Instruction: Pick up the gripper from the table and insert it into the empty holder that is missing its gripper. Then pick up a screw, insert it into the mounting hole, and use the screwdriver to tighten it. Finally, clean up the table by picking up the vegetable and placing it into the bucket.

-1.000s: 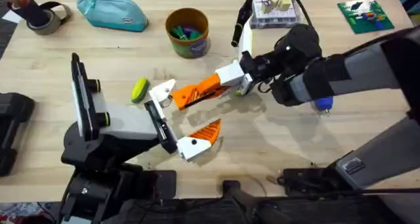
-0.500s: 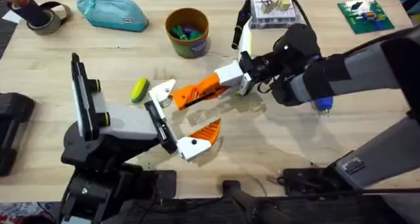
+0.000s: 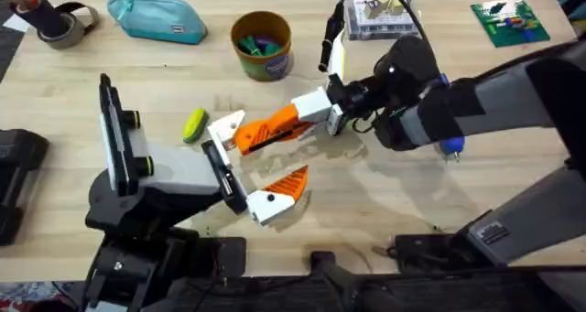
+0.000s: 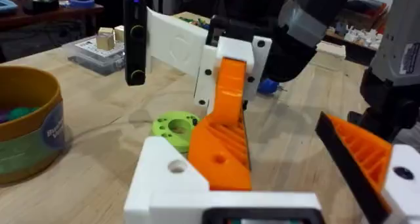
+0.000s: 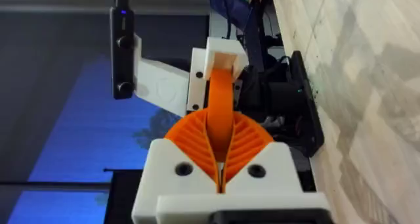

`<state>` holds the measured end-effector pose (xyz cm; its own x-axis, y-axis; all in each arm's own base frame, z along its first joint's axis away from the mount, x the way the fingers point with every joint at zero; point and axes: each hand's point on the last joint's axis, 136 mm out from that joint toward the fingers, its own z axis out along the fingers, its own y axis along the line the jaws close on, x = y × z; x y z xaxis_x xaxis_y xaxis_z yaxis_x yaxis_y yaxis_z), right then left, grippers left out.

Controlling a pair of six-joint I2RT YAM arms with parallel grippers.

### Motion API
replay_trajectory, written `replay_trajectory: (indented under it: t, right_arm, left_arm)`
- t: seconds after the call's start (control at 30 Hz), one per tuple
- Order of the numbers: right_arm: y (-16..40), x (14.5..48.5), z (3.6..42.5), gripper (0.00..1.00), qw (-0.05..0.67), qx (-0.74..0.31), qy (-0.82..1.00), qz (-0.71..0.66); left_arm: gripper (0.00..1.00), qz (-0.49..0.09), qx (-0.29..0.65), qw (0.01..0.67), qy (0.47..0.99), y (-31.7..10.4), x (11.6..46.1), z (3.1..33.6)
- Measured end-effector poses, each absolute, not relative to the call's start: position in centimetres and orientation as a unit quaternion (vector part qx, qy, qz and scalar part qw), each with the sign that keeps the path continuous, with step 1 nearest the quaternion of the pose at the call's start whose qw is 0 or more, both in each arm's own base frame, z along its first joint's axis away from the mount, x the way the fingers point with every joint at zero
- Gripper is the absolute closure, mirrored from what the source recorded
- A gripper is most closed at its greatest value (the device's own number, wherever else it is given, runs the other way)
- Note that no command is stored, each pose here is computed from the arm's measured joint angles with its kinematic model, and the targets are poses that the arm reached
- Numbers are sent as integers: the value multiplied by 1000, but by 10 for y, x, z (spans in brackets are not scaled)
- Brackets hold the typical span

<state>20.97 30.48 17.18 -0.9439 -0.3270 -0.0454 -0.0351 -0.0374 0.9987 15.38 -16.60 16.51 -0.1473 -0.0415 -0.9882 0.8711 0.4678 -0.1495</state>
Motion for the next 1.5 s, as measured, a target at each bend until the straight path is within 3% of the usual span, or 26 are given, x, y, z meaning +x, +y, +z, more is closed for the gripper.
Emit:
replay_trajectory:
  t: [0.97, 1.5]
  right_arm:
    - [324, 223, 164, 981, 100, 82, -699, -704]
    - [331, 230, 165, 981, 111, 121, -704, -691]
  left_arm:
    - [10, -401, 316, 566, 648, -165, 156, 163]
    - [10, -396, 309, 569, 651, -163, 158, 163]
